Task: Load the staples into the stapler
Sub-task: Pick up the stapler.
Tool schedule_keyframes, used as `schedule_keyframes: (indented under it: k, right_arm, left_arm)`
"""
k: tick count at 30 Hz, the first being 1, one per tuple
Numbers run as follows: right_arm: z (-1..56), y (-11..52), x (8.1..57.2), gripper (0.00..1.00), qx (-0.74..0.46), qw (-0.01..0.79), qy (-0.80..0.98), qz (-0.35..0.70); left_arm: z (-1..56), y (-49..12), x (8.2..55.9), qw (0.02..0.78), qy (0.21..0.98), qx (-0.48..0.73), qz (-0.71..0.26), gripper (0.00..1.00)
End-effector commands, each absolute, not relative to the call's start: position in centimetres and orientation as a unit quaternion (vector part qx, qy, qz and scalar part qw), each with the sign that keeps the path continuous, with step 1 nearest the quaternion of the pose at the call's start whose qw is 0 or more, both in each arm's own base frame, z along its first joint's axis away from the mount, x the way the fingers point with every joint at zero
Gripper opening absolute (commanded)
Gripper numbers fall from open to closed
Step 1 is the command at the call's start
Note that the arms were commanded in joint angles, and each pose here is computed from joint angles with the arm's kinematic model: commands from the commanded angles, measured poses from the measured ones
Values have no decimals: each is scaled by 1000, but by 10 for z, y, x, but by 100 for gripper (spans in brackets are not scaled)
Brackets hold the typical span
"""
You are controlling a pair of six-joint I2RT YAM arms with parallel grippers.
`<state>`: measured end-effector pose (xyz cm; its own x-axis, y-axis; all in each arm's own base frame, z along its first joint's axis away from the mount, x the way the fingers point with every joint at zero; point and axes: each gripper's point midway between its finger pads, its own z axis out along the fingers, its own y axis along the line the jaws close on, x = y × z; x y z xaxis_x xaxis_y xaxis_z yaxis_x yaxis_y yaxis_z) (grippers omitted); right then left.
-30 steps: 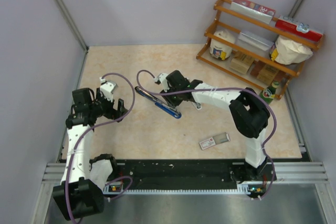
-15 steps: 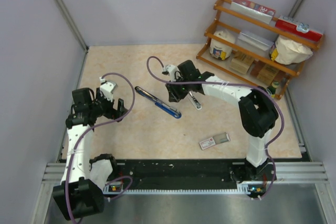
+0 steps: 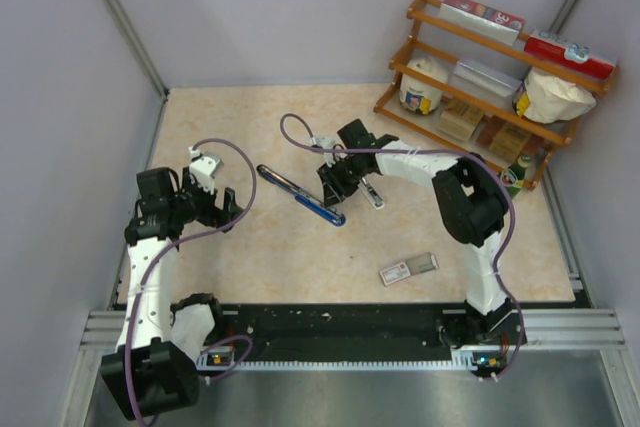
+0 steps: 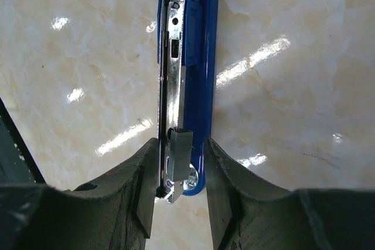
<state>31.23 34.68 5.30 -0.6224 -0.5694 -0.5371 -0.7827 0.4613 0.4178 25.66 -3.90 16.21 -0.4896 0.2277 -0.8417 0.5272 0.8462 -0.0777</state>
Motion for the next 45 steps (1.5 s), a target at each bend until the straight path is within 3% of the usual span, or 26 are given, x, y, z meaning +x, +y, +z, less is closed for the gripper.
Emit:
schedule_keyframes:
  k: [1, 14, 25, 36, 45]
  right_arm:
    - [65, 358, 315, 36, -405, 163, 829, 349]
    - [67, 358, 315, 29, -385, 143, 828, 381]
    - [63, 353, 321, 31, -389, 154, 834, 360]
    - [66, 352, 323, 20, -394, 164, 832, 354]
    - [80, 350, 331, 19, -398, 199, 829, 338]
  left_arm:
    - [169, -40, 259, 472, 834, 231, -165, 93]
    - [170, -39, 260, 474, 834, 231, -164, 93]
    - [169, -40, 259, 473, 834, 232, -165, 93]
    - [168, -40, 259, 472, 835, 231, -166, 93]
    - [168, -39, 259, 471, 835, 230, -166, 93]
